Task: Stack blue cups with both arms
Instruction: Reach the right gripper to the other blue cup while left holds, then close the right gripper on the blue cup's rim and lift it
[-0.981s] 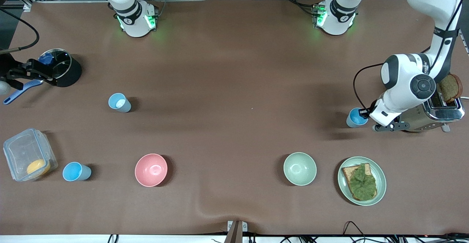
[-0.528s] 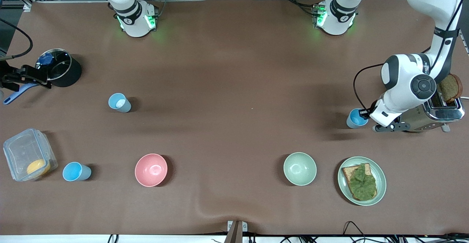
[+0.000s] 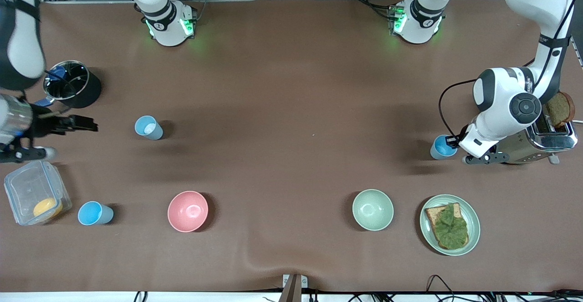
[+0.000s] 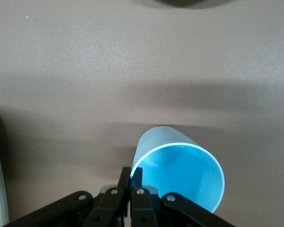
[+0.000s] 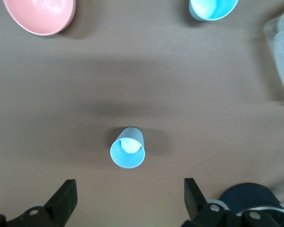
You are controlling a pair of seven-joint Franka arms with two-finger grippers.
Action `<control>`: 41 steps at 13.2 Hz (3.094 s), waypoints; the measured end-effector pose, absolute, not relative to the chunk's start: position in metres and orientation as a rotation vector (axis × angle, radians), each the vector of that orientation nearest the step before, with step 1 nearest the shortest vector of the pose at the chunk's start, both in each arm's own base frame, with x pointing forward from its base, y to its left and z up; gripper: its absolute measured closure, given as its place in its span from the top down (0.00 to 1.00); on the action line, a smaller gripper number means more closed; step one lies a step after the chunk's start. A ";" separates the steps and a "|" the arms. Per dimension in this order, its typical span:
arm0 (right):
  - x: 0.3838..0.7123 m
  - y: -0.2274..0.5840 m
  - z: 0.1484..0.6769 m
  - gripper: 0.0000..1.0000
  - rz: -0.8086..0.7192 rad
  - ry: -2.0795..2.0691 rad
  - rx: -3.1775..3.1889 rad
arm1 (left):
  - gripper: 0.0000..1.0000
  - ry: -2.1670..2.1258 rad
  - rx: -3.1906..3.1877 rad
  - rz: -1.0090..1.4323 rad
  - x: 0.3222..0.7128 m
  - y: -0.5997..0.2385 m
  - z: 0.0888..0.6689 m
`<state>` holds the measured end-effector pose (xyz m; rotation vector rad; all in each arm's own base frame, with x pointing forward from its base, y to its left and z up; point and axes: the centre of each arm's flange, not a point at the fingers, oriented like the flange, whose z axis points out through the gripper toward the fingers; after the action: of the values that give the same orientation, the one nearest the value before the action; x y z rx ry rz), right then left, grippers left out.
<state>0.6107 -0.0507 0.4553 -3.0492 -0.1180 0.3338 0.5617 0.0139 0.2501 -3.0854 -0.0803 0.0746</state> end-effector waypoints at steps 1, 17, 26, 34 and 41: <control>0.610 -0.047 0.439 1.00 0.326 -0.125 -3.051 | 0.03 -0.080 -3.085 0.074 0.562 0.014 0.250; 0.519 -0.063 0.274 1.00 0.138 -0.301 -3.093 | 0.03 -0.078 -3.085 0.080 0.563 0.013 0.247; 0.488 -0.066 0.224 1.00 0.139 -0.284 -3.096 | 0.03 -0.050 -3.091 0.072 0.565 0.002 0.249; 0.490 -0.049 0.224 0.24 0.149 -0.335 -3.087 | 0.03 -0.036 -3.094 0.028 0.582 -0.004 0.271; 0.527 0.023 0.275 0.03 0.160 -0.401 -3.045 | 0.03 -0.033 -3.095 0.025 0.588 -0.006 0.280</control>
<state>0.5266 0.0227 0.2749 -3.0448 -0.4015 0.1596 0.5877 -0.0056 0.2796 -3.0947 -0.0331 0.0252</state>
